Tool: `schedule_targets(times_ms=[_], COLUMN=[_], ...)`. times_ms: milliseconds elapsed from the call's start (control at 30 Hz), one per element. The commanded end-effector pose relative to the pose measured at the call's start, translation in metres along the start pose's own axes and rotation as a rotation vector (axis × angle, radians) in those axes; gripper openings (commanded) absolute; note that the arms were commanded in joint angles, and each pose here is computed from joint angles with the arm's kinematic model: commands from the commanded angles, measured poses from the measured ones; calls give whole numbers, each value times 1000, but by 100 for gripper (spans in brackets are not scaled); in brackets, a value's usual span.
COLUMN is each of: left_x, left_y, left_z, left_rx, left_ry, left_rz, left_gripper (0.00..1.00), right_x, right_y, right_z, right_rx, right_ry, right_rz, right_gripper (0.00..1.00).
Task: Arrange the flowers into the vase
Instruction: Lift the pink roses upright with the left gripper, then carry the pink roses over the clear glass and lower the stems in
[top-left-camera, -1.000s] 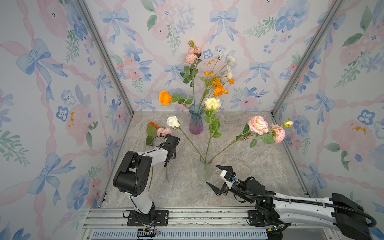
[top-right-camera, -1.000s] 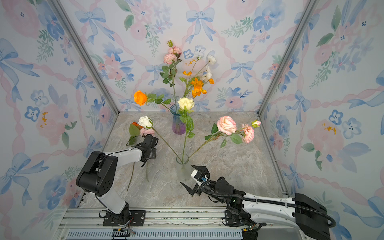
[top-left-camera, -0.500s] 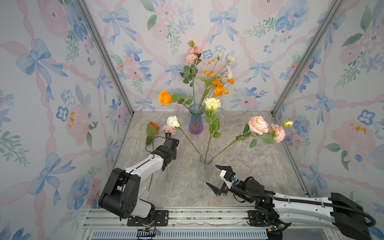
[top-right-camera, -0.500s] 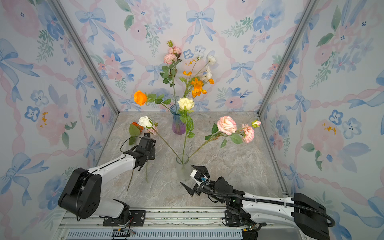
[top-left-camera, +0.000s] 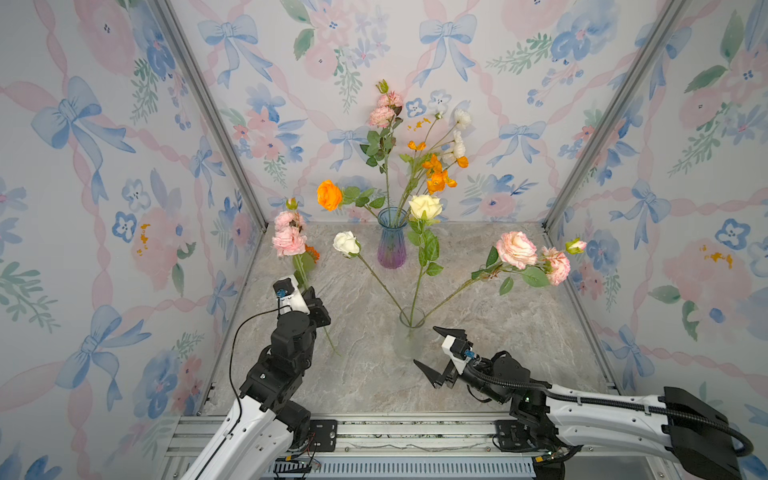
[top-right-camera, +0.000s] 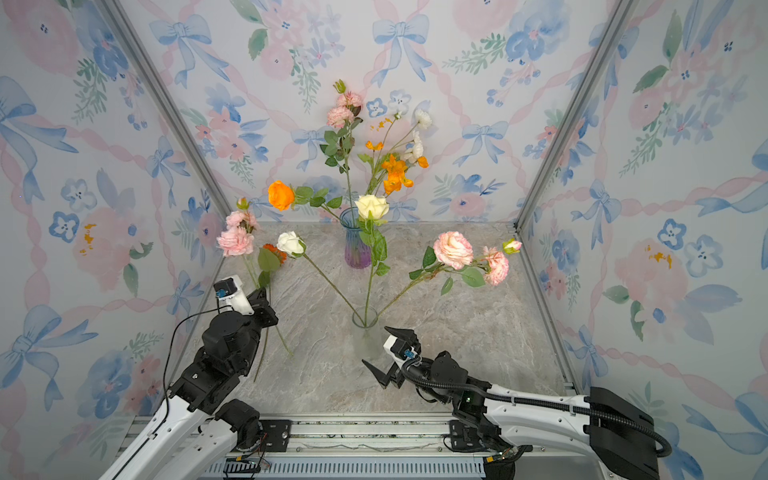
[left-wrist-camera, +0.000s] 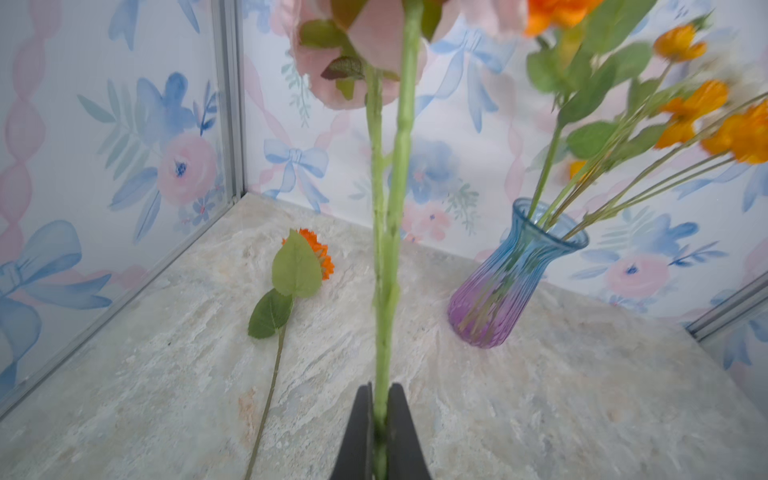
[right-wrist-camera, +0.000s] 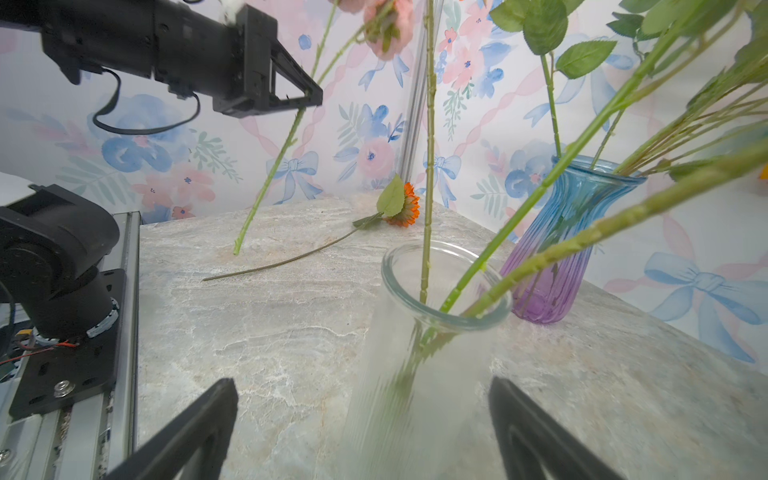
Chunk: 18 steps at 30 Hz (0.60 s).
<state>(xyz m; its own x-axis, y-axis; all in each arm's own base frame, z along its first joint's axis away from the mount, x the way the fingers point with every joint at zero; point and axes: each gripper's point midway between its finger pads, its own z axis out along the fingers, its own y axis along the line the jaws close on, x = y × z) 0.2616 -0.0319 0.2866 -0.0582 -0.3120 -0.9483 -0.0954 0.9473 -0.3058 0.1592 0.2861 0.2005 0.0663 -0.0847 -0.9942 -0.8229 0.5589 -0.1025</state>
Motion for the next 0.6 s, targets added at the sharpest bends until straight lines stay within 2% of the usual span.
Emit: schedule_targets(times_ms=[0, 133, 233, 333, 500, 567], left_x=[-40, -78, -100, -117, -146, -146], left_y=[-24, -74, -104, -131, -155, -171], left_z=[-19, -56, -70, -75, -91, -88], left_rx=[167, 485, 634, 741, 839, 878], left_ry=[-176, -362, -425, -443, -563, -575], left_rz=[13, 92, 126, 129, 72, 62], left_gripper=[0, 0, 0, 0, 0, 0], right_x=[-15, -14, -13, -12, -9, -9], right_y=[-3, -4, -4, -3, -9, -12], right_z=[2, 3, 4, 5, 7, 5], right_rx=[5, 9, 7, 6, 28, 40], right_ry=[-44, -39, -37, -36, -22, -22], right_rz=[29, 26, 24, 22, 8, 8], right_gripper=[97, 97, 97, 97, 97, 97])
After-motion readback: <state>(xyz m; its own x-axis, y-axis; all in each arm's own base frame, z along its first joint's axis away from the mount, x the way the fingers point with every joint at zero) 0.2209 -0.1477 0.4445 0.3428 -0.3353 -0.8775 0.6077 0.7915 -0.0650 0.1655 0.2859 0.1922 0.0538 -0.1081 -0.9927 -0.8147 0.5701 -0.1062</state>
